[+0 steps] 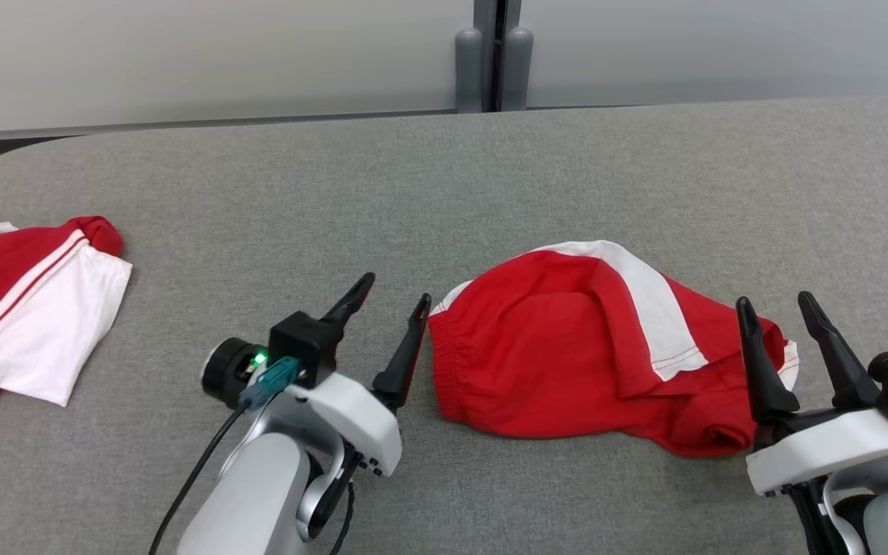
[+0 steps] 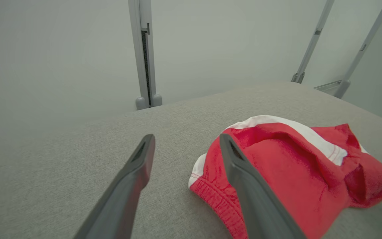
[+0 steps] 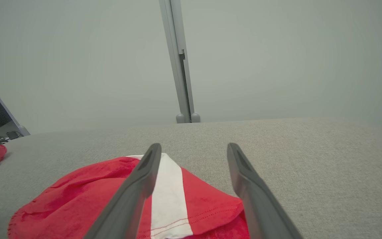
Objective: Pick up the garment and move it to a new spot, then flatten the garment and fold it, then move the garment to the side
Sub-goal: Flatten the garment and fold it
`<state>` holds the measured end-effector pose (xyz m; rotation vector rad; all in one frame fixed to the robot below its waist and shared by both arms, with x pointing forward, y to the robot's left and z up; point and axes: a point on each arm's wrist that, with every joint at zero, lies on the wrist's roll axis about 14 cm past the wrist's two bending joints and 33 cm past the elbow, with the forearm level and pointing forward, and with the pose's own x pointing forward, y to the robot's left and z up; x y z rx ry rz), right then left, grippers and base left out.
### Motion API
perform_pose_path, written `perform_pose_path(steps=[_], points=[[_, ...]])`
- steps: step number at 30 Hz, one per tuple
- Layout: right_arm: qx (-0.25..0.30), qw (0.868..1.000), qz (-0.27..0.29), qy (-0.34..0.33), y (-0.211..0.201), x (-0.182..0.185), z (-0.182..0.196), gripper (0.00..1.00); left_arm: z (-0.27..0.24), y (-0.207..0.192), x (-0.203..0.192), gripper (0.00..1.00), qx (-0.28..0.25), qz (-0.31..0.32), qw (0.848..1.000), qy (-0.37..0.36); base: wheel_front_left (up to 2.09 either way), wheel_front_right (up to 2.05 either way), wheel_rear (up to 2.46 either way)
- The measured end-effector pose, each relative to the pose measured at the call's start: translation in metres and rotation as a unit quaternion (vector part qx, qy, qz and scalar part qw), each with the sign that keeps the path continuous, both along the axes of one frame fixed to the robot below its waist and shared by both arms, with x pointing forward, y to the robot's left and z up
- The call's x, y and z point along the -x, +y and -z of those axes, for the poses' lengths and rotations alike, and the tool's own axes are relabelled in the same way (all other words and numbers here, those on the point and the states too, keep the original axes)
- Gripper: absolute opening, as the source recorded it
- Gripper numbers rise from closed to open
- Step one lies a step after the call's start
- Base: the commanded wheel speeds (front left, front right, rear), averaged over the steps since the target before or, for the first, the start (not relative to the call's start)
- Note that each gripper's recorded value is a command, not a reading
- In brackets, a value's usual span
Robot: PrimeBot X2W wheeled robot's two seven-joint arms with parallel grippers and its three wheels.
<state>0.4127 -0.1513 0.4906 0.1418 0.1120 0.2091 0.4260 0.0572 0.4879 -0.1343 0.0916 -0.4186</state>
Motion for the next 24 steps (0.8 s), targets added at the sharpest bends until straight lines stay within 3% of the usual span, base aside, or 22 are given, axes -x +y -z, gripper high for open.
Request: perform_pose_path(steps=[4, 10, 11, 12, 13, 24], points=[[-0.004, 1.0, 0.003, 0.012, -0.002, -0.003, 0.008, 1.0, 0.031, -0.034, -0.004, 1.0, -0.023, 0.061, 0.995, 0.073, 0.0, 0.0, 0.0], [-0.007, 0.999, 0.025, 0.031, -0.017, -0.001, 0.024, 1.0, 0.077, -0.062, 0.0, 1.0, -0.053, 0.12, 0.976, 0.173, 0.0, 0.0, 0.0], [-0.008, 0.999, 0.028, 0.034, -0.02, 0.0, 0.026, 1.0, 0.081, -0.068, 0.002, 0.78, -0.053, 0.129, 0.973, 0.182, 0.0, 0.0, 0.0], [-0.008, 0.999, 0.031, 0.036, -0.022, 0.0, 0.028, 1.0, 0.083, -0.073, 0.003, 0.45, -0.055, 0.138, 0.971, 0.185, 0.0, 0.0, 0.0], [-0.008, 0.999, 0.034, 0.037, -0.023, 0.0, 0.029, 1.0, 0.084, -0.076, 0.002, 0.0, -0.058, 0.144, 0.971, 0.184, 0.0, 0.0, 0.0], [-0.013, 0.999, 0.033, 0.033, -0.022, -0.008, 0.031, 1.0, 0.058, -0.078, -0.019, 0.0, -0.073, 0.135, 0.984, 0.092, 0.0, 0.0, 0.0]])
